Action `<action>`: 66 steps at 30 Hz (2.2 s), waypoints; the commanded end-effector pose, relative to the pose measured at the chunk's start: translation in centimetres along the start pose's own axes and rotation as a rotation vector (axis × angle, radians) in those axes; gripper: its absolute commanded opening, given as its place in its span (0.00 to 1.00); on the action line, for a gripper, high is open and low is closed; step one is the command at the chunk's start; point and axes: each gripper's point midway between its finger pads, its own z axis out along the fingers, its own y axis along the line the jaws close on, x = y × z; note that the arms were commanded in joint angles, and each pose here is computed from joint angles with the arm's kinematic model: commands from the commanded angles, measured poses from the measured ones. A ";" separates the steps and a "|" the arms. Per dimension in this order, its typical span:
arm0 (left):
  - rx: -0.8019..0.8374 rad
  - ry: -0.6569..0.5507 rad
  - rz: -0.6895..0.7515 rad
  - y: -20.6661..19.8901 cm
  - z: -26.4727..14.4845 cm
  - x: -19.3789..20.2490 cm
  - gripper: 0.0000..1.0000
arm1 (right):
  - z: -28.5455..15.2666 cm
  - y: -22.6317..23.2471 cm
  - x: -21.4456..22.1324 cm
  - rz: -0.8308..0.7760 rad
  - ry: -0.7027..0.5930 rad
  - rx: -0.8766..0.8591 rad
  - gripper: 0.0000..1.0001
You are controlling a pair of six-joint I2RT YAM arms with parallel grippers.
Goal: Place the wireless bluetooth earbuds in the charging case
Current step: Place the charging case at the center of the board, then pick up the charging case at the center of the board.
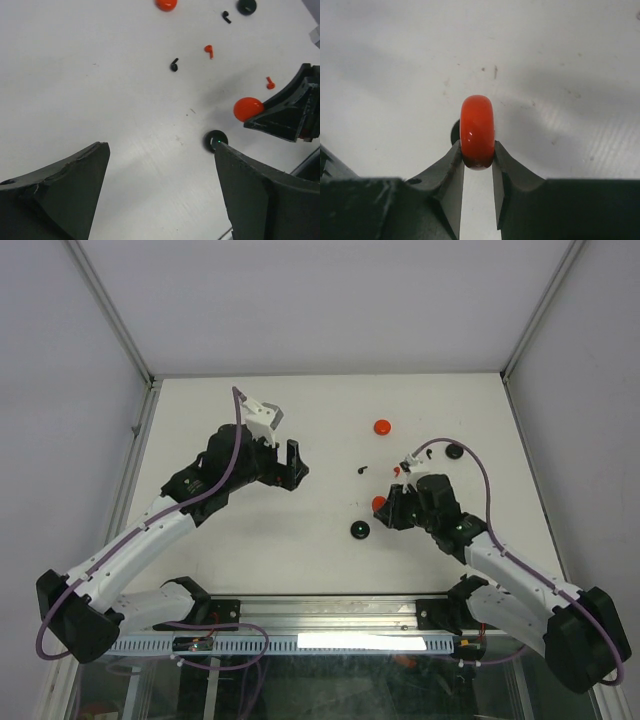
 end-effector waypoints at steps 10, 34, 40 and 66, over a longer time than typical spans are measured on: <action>-0.183 -0.033 0.068 5.0 -0.7 0.5 0.95 | 1.2 -2.0 2.5 0.160 0.176 0.069 0.00; -0.152 -0.043 0.036 5.3 -1.2 0.5 0.96 | 5.7 5.5 4.8 0.160 0.336 -0.102 0.33; -0.151 -0.037 0.031 5.4 -1.1 0.7 0.96 | 4.2 3.6 4.9 0.110 0.343 0.009 0.55; -0.230 -0.052 0.023 7.1 -1.4 0.6 0.98 | 0.7 -20.7 -13.5 0.249 -0.143 0.830 0.87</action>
